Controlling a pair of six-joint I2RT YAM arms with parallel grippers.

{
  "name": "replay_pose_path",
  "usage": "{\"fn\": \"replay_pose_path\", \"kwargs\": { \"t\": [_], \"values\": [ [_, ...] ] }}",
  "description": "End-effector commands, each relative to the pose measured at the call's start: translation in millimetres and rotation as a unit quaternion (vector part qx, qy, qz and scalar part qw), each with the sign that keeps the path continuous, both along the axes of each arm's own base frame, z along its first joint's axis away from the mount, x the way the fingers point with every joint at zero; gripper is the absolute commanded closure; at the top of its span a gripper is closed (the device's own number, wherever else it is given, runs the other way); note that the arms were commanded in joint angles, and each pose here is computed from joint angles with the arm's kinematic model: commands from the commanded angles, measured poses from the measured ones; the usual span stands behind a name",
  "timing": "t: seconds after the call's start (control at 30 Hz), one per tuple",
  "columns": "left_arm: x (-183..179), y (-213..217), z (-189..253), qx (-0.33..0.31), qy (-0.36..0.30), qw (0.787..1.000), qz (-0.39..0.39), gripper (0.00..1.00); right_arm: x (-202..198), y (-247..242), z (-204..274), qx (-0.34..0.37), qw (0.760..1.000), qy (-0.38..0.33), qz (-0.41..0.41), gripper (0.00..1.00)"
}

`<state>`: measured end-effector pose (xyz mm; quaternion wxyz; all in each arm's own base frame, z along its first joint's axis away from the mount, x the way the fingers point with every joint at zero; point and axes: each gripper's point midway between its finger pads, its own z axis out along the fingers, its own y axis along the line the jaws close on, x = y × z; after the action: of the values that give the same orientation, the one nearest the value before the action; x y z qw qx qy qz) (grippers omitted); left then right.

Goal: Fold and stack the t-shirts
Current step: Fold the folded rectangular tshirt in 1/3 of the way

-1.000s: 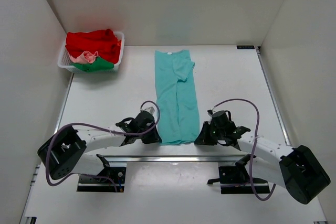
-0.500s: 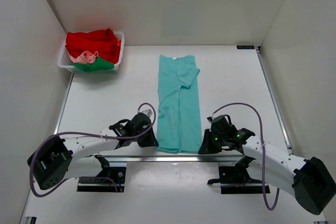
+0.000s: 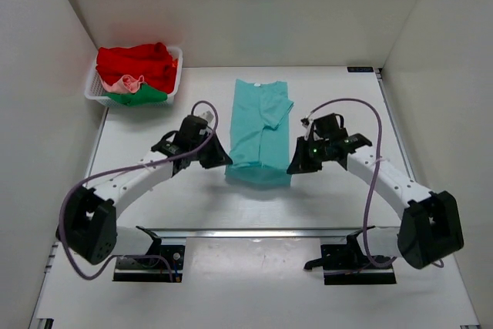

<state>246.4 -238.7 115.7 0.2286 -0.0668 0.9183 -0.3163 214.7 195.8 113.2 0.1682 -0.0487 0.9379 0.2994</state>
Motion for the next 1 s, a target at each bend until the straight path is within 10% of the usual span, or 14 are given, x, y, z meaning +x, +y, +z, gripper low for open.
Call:
{"fn": "replay_pose_path", "kwargs": {
  "t": [0.0, 0.53, 0.57, 0.6, 0.77, 0.97],
  "values": [
    [35.0, -1.4, 26.1, -0.007, -0.024, 1.000, -0.013, 1.00, 31.2, -8.2, 8.9, -0.013, 1.000, -0.020, 0.016, 1.00],
    [200.0, 0.6, 12.8, 0.016, -0.025, 0.999, 0.022, 1.00, 207.0, -19.3, 16.8, -0.041, 0.997, -0.058, -0.022, 1.00],
    [205.0, -0.3, 12.9, 0.011, -0.027, 0.999, 0.022, 0.92, 212.0, -18.0, 11.2, -0.043, 0.997, -0.054, -0.022, 1.00],
    [216.2, 1.2, 11.3, 0.003, -0.029, 0.999, 0.029, 0.62, 225.0, -25.3, 11.9, -0.050, 0.996, -0.061, -0.036, 1.00],
    [252.8, 14.0, 29.0, -0.040, -0.068, 0.996, 0.043, 0.47, 253.2, -47.8, 20.3, -0.072, 0.988, -0.101, -0.095, 0.68],
    [203.1, 18.8, 17.1, -0.030, -0.062, 0.997, 0.023, 0.44, 206.5, -56.5, 7.8, -0.090, 0.984, -0.085, -0.130, 0.62]
  ]
}}
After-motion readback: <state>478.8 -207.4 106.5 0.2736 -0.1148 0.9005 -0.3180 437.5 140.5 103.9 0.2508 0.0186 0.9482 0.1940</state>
